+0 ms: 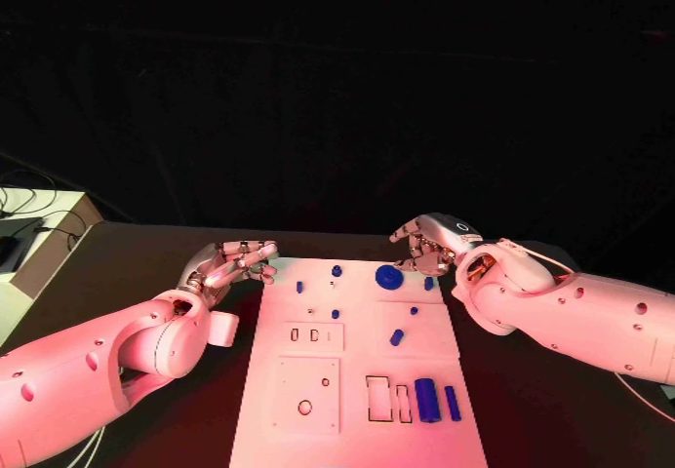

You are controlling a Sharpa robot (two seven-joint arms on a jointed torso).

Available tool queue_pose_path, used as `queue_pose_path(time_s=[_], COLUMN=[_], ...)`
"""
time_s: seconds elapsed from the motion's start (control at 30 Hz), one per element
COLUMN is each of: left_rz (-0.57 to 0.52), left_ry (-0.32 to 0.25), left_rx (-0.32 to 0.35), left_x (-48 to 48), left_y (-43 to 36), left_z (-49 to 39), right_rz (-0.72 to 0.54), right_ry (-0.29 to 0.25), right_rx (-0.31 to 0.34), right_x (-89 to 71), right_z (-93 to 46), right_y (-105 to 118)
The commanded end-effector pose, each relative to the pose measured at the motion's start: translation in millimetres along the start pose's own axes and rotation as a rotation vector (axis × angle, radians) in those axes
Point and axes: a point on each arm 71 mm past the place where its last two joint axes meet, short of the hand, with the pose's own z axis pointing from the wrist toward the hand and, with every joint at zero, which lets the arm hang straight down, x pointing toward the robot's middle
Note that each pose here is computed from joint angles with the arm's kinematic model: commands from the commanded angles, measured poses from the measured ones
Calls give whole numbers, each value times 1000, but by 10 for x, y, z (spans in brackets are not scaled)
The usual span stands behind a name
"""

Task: Assemble the parts on the task board

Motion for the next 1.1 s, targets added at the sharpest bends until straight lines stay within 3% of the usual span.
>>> queue_pose_path(time_s=[0.03,0.27,1.1], left_rz=[-12,-14,-17], left_ry=[16,15,22], left_rx=[6,-2,-4], left_x=[13,7,20], left_y=[21,67,69], left_z=[-3,-17,-37], right_rz=[33,22,60], right_ry=[127,182,200], right_rx=[33,82,132], right_x=[58,82,314], right_z=[-29,-37,210], right_y=[-75,-186,-128])
